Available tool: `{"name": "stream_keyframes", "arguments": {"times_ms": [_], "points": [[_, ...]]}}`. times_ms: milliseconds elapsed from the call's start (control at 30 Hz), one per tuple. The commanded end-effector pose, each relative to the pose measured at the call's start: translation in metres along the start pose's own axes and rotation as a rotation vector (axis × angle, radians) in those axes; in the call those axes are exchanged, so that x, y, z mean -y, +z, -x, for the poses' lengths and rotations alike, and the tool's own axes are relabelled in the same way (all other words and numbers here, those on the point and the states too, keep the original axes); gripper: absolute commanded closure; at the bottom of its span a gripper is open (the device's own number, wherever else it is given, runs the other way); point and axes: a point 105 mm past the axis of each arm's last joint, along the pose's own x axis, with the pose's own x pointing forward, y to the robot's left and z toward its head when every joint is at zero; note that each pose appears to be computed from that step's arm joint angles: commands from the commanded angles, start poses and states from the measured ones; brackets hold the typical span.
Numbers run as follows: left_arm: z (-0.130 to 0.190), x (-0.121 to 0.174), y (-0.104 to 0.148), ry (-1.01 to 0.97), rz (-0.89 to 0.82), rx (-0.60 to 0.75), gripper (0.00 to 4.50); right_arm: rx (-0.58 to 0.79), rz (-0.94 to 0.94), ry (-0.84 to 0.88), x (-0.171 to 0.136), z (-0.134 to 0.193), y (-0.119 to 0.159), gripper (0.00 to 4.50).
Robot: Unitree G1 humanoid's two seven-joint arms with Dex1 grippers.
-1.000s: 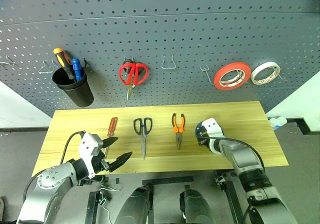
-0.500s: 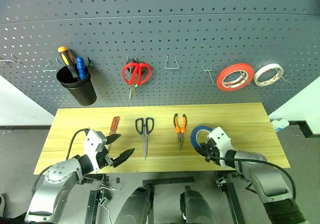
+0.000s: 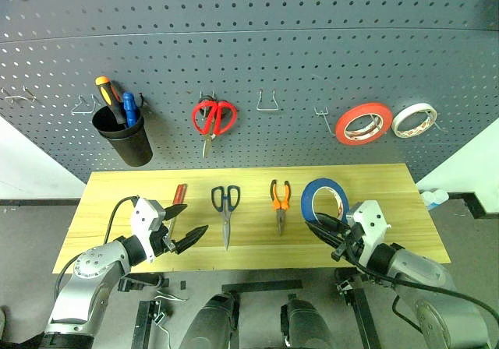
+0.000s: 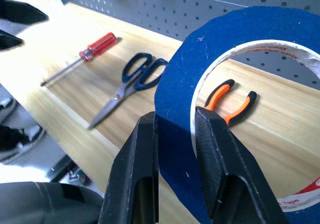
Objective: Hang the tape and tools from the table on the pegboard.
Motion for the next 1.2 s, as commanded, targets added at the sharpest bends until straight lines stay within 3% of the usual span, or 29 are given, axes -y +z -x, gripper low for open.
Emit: {"name": "stream_keyframes", "arguments": {"times_ms": [33,300,667,1200], "points": [[-0.001,-0.003,0.007,0.005,-0.031,0.031,0.0,0.118,0.052,-0.039,-0.003,0.004,0.028,3.82],[-0.005,-0.004,0.006,-0.006,-0.032,0.035,0.0,0.296,0.114,-0.162,0.007,-0.009,0.066,3.82],[-0.003,-0.007,0.006,0.019,0.008,0.05,0.0,0.345,0.131,-0.203,0.014,-0.022,0.076,3.82],[-0.001,-0.006,0.012,0.036,0.004,0.071,0.0,0.407,0.15,-0.173,0.021,-0.067,0.087,3.82]]}}
